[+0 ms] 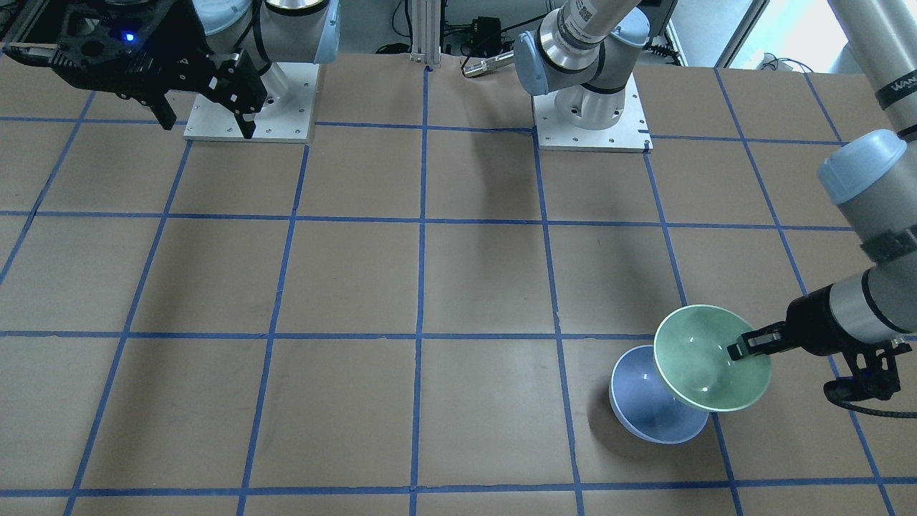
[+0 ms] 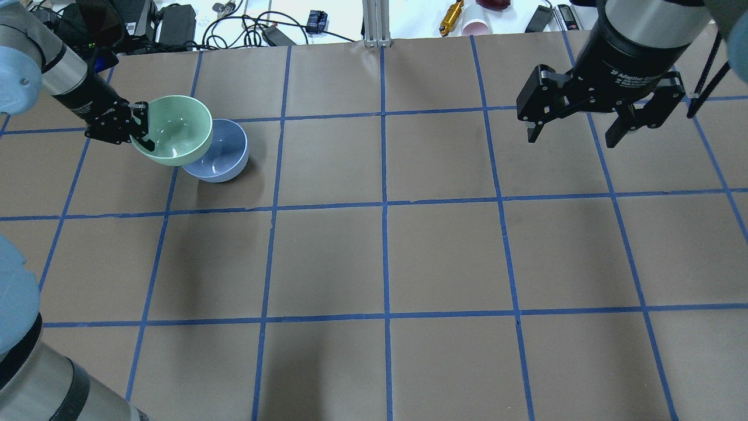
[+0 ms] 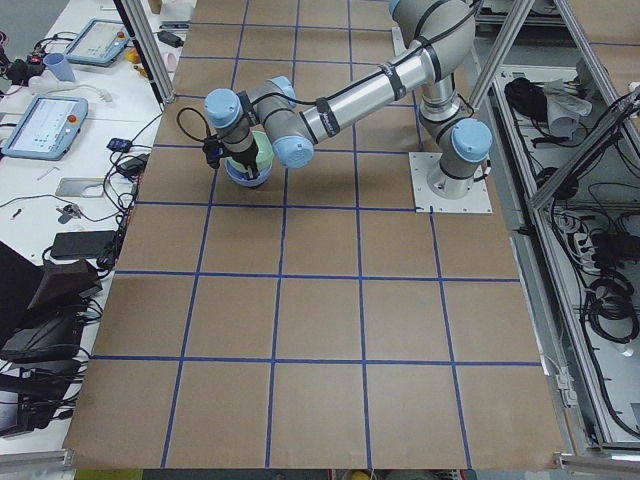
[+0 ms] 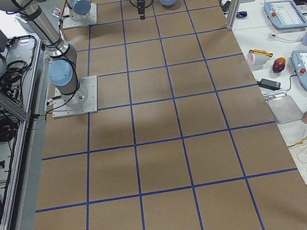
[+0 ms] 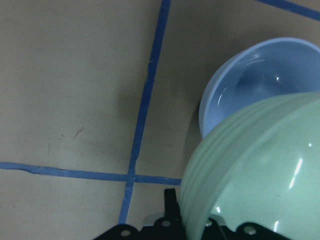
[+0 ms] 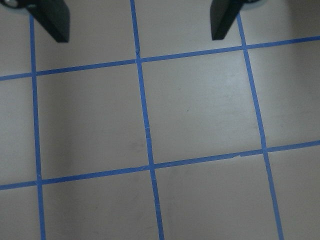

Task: Stack green bowl on blue bowl
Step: 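Lift the green bowl with the left gripper and carry it over the blue bowl, then lower the green bowl into the blue bowl with the left gripper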

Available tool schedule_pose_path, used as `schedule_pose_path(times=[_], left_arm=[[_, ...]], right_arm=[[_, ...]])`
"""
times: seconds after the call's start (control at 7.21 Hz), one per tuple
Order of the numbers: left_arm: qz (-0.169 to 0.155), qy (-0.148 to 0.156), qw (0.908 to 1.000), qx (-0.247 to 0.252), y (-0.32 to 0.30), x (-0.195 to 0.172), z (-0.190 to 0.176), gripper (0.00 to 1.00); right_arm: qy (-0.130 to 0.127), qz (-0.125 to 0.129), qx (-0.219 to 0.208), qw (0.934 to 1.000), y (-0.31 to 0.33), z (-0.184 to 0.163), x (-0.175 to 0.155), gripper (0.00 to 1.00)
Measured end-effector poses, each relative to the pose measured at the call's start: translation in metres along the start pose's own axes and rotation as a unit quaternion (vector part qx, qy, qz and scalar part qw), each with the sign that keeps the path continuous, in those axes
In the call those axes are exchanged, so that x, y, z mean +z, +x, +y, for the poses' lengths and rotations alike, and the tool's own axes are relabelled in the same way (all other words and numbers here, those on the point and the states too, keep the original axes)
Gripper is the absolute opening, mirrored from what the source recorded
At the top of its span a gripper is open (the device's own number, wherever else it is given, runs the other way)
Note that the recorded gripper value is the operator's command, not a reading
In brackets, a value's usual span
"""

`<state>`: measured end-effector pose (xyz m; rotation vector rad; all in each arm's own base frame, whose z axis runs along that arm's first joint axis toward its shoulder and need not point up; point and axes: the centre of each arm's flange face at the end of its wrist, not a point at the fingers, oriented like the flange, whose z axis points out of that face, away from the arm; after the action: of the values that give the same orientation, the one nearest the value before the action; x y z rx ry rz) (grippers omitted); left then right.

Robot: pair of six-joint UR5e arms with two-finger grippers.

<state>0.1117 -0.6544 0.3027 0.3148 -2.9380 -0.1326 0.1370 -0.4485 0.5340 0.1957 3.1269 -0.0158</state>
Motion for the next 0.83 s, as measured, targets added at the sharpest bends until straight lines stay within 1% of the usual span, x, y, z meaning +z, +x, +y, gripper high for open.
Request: schedule_pose_path(times=[0.14,0.42,0.83], left_arm=[[0.008,0.006,0.9999,0.001,0.006,0.008,-0.010,0.00],[0.042,0.025,0.9988,0.008,0.018,0.023,-0.024,0.00],[0.049,0.027,0.9983,0.012,0.019,0.038,-0.030,0.00]], right_arm=[[0.000,0.000,0.000,1.0000,0.000,0.000,0.000,1.00],[0.000,0.000,0.000,1.0000,0.000,0.000,0.000,1.00],[0.000,0.000,0.000,1.0000,0.000,0.000,0.000,1.00]])
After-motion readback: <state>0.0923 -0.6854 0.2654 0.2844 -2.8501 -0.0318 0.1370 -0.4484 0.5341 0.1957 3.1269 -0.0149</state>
